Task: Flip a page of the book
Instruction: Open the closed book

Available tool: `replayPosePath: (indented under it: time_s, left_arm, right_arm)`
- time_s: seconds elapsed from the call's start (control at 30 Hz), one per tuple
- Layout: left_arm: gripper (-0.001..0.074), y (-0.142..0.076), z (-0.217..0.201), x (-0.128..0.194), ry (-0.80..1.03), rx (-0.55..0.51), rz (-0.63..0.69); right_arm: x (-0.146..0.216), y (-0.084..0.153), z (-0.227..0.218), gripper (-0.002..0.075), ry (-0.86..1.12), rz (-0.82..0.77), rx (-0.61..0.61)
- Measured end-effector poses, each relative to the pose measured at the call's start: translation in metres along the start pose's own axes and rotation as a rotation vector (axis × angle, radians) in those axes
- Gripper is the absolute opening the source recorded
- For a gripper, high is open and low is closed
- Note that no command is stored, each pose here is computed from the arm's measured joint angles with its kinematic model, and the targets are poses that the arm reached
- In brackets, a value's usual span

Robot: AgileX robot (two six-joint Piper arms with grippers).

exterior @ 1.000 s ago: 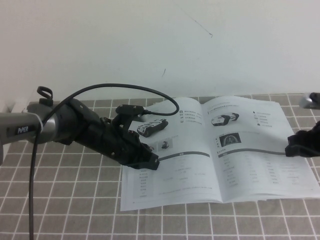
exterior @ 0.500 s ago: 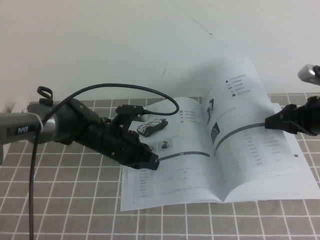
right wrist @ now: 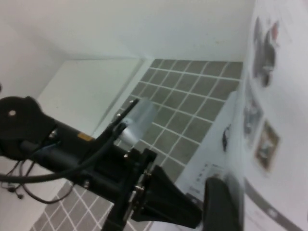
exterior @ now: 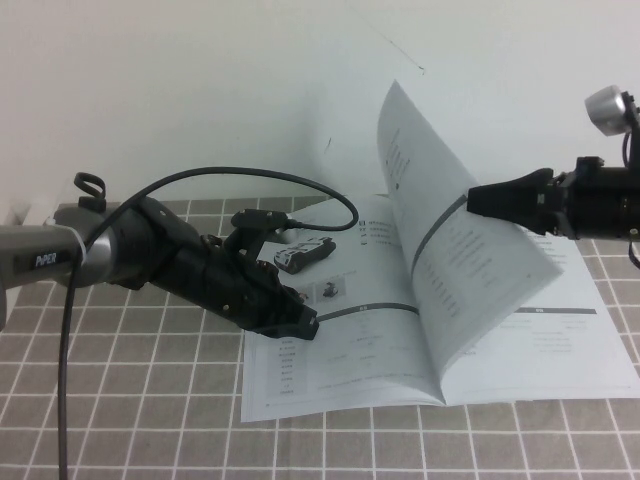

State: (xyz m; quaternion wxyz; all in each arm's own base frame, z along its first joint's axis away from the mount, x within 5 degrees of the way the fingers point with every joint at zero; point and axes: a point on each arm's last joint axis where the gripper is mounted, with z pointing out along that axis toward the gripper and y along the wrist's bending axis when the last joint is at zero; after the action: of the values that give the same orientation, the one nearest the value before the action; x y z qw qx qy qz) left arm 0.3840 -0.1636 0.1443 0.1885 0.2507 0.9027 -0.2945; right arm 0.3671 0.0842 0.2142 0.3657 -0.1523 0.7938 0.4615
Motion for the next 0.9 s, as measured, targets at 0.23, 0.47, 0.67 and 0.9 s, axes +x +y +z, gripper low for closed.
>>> replayPosePath:
  time_s: [0.23,0.47,0.67,0.9]
  left_arm:
    - [-0.0004,0.000,0.000,0.000,0.000,0.000,-0.004]
    - [-0.0004,0.000,0.000,0.000,0.002,0.003,-0.004]
    - [-0.0004,0.000,0.000,0.000,0.002,0.003,-0.005]
    - [-0.0004,-0.004,-0.004,-0.006,0.005,0.024,0.020]
  right_arm:
    - [0.005,0.024,0.022,0.0374,0.015,-0.040,-0.096]
    - [0.008,0.036,0.028,0.0374,0.016,-0.097,-0.166]
    - [0.009,0.049,0.027,0.0374,0.018,-0.138,-0.304]
    - [0.015,0.058,0.036,0.0374,0.048,-0.157,-0.314]
